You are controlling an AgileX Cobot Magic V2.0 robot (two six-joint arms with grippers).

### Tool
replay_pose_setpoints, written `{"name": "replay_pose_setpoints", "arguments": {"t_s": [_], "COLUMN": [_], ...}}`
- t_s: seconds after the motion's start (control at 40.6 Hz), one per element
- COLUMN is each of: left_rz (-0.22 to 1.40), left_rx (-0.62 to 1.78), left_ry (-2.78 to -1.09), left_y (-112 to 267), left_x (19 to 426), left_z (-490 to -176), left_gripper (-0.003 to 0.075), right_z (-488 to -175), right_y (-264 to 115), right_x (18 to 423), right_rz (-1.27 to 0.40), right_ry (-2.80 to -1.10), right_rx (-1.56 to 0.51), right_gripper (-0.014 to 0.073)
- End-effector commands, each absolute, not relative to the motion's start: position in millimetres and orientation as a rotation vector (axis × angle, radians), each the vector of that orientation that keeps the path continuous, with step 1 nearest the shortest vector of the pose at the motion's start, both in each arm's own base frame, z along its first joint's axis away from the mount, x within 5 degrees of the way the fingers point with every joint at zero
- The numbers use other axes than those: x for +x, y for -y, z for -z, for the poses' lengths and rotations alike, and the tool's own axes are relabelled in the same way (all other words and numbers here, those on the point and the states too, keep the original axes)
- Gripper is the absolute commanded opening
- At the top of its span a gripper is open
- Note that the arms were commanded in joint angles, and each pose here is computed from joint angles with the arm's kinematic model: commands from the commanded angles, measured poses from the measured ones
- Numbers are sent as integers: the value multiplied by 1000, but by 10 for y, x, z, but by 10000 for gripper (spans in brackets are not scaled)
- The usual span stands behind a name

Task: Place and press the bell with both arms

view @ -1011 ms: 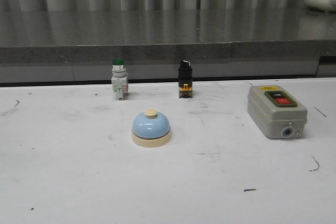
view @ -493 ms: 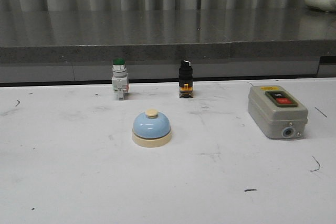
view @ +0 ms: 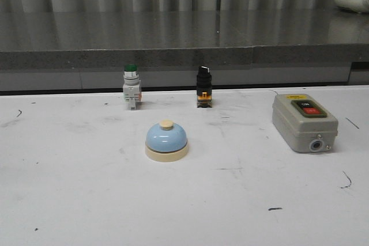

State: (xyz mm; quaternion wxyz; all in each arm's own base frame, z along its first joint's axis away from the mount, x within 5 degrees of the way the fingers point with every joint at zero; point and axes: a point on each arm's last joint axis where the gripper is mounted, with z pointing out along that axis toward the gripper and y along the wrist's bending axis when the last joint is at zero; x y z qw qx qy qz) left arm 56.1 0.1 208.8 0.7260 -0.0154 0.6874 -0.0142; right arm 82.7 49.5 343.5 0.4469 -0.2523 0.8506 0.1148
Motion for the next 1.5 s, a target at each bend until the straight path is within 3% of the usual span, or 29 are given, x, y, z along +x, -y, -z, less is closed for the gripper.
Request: {"name": "replay_pose_setpoints", "arguments": {"t_s": [0.0,0.222,0.493,0.74,1.479], "left_rz": [44,44,44,44,44], "left_rx": [-45,-45,-45,-45,-45], "left_ry": [-1435,-1435,-1435,-1435,-1435], "left_y": [-3,-3,-3,-3,-3], "left_x": [552,552,552,552,552], "left_z": [-2100,-2100,-2100,-2100,-2100], "left_gripper": [-20,-20,-20,-20,-20], "right_z": [-3570,-3398,-2679,-2156,-2127], "right_y": [-498,-342,-128,-58,-23], "right_x": [843,743,581,551,543], "right_rz": [-300,-247,-125,-47,-43], "right_ry": [-2024,-1843,-1530,-1409,-1422], "right_rx": [-593,-471,-214,-108,-26], "right_gripper": [-69,-69,-69,-69,-69]}}
